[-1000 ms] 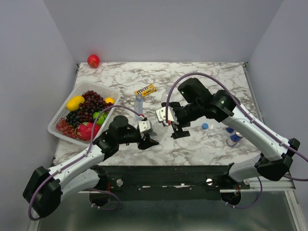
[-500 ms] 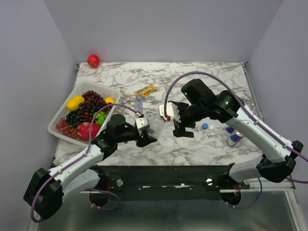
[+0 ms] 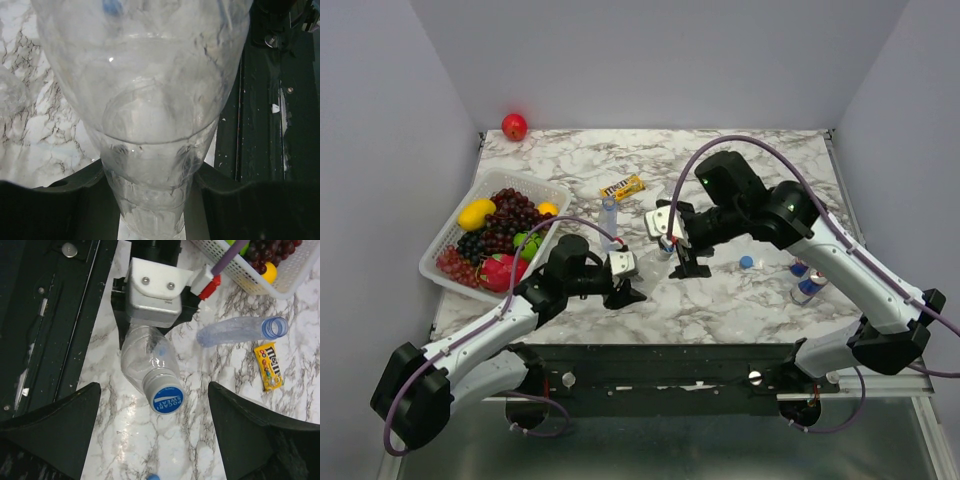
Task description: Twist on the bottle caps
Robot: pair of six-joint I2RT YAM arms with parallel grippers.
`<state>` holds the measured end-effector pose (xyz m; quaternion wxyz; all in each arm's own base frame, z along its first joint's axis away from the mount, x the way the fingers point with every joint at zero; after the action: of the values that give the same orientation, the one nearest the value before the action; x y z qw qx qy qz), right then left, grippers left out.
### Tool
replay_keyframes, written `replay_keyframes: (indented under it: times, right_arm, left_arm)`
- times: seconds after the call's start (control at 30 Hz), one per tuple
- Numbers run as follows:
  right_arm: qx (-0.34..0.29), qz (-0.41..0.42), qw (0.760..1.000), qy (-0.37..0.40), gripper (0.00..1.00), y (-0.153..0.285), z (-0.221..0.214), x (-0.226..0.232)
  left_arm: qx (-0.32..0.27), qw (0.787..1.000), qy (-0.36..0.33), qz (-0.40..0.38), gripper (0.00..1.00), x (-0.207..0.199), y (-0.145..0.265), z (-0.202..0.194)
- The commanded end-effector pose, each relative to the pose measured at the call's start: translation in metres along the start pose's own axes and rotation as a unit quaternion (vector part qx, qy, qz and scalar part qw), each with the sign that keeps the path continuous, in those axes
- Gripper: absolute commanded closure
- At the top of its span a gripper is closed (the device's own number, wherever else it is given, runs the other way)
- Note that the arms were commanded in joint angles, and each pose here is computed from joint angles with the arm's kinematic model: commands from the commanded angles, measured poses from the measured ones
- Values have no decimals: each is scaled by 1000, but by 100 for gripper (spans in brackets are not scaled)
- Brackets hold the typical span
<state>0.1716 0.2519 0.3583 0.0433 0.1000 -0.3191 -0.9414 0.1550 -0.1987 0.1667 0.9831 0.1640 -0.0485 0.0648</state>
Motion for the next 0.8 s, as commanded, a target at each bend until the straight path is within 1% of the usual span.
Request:
replay_keyframes:
  times: [0.0, 0.2, 0.3, 0.33, 0.43, 0.53, 0.57, 0.63, 0.77]
  right_arm:
    - [0, 40, 999, 35, 5, -6, -6, 10]
    - [14, 35, 999, 36, 6, -7, -12, 10]
    - [25, 31, 999, 25, 6, -5, -17, 12]
    - [31, 27, 999, 18, 6, -4, -21, 14]
    - [44, 17, 999, 3, 6, 0, -27, 17]
    - [72, 11, 997, -19, 6, 1, -37, 21]
    - [81, 7, 996, -29, 6, 1, -42, 23]
    - [100, -9, 993, -57, 6, 1, -49, 23]
    - [148, -10, 985, -92, 6, -2, -67, 27]
  left_arm:
    - [-25, 1000, -17, -4, 100, 5, 1, 21]
    - [-31, 999, -9, 7, 100, 11, 1, 24]
    - [-40, 999, 13, 18, 100, 14, 2, 27]
    - [-41, 998, 32, 20, 100, 14, 2, 25]
    - [-50, 997, 48, 34, 100, 18, 4, 25]
    - [-56, 996, 54, 46, 100, 21, 7, 25]
    - [-57, 995, 69, 49, 100, 21, 8, 25]
    - [-60, 994, 71, 56, 100, 24, 10, 25]
    - [-59, 994, 71, 60, 100, 25, 12, 24]
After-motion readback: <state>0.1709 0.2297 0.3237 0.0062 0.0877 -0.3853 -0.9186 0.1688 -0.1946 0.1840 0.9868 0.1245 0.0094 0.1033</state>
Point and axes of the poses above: each gripper's point midway between its finger pads, its own y axis back along the fingers, its own x axis along the line the jaws close on, z = x × y, the point moved 7 cm from there along y, back along the fingers, and after that the axes turned 10 degrees about -y, right-handed, at the moved point
